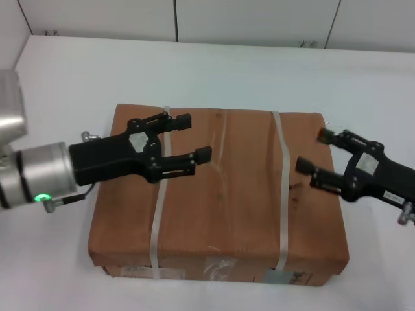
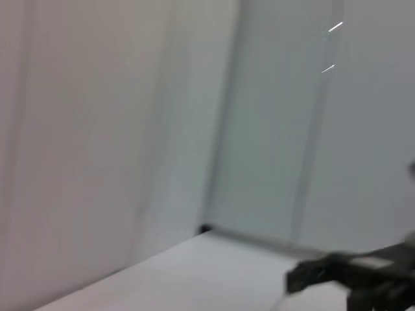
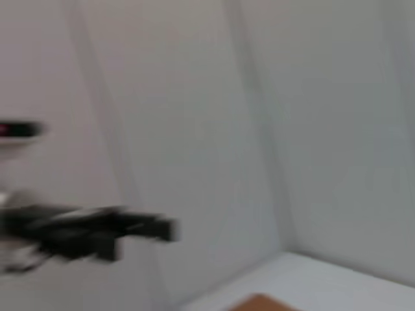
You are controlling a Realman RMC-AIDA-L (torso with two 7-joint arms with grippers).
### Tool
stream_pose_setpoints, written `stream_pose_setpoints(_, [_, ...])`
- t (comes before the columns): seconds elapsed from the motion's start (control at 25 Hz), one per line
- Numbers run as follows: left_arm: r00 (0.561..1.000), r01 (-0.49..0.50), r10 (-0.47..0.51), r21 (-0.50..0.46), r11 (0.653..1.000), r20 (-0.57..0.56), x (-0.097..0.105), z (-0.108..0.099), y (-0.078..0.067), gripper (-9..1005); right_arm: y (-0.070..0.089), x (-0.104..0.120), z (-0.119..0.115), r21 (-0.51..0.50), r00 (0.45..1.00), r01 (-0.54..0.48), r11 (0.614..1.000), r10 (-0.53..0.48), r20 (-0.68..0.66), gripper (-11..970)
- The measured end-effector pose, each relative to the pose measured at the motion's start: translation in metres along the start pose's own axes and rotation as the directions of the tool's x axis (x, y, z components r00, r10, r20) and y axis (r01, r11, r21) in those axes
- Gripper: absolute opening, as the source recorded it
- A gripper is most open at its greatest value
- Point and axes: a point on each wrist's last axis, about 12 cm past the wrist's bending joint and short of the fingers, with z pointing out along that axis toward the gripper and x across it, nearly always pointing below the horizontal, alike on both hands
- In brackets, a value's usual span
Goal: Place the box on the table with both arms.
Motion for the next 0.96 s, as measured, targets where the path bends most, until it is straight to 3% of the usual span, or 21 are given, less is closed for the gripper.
stream_pose_setpoints(0.08, [1.000, 0.007, -0.008, 0.063, 0.998, 0.019, -0.007, -0.007, -0.002, 830, 0.005, -0.010, -0.002, -0.112, 1.000, 0.026, 0.993, -0.027, -0.006, 844])
stream_pose_setpoints(0.2, [0.999, 0.005, -0.009, 0.125, 0.992, 0.038, -0.014, -0.015, -0.005, 830, 0.007, -0.016, -0.002, -0.176, 0.999, 0.053, 0.983, -0.054, -0.004, 844])
stream_pose_setpoints(0.6, [1.000, -0.023, 0.019, 0.204, 0.979, 0.022, -0.015, -0.001, -0.012, 830, 0.011, -0.018, 0.002, -0.189, 0.997, 0.082, 0.978, -0.078, 0.028, 844])
stream_pose_setpoints(0.96, [0.999, -0.022, 0.016, 0.189, 0.982, 0.033, -0.014, 0.000, -0.013, 830, 0.012, -0.020, 0.005, -0.185, 0.996, 0.078, 0.980, -0.070, 0.052, 844])
